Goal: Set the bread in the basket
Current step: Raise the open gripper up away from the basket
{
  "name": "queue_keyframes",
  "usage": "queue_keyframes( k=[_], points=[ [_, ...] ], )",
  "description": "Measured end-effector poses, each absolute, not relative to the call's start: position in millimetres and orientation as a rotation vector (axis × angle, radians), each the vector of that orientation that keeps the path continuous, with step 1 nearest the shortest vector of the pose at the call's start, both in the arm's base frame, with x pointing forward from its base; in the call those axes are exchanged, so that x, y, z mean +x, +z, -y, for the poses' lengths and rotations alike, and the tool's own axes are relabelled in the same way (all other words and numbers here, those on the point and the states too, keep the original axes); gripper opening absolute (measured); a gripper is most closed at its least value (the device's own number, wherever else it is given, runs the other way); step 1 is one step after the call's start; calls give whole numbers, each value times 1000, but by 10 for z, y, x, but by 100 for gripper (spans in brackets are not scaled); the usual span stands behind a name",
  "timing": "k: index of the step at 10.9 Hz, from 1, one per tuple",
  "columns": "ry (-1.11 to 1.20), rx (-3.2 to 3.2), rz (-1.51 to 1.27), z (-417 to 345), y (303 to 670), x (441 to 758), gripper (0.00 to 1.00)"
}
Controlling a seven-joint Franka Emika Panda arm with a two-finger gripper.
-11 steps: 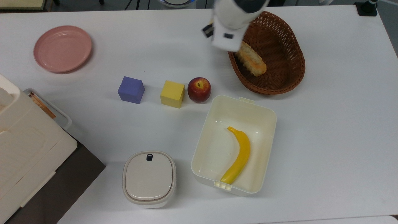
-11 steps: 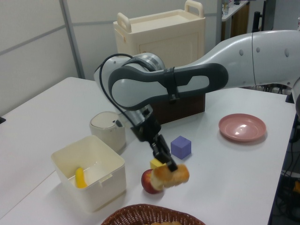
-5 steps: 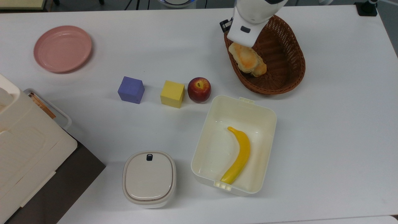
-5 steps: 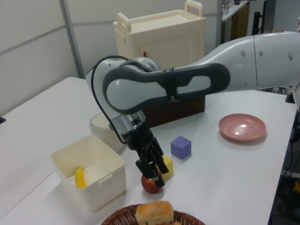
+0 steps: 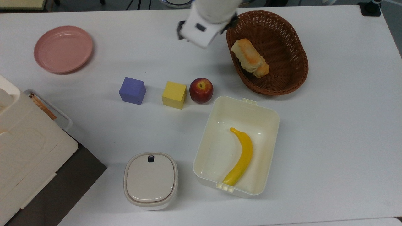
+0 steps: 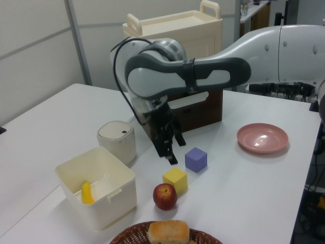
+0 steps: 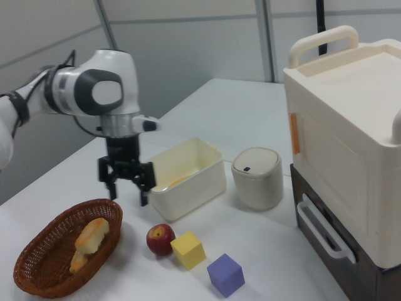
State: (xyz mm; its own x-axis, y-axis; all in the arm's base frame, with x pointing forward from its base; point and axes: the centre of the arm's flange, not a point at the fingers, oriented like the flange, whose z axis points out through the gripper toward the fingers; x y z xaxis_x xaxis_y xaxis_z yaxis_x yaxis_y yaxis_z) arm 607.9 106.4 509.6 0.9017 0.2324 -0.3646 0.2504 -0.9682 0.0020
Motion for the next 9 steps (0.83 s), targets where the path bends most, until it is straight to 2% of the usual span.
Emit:
queue_keyframes(
  k=[5, 9],
  points=[
    [-216, 3067, -52, 319, 5264, 6447, 100],
    [-71, 3045, 22, 644, 5629, 6376, 100]
  ],
)
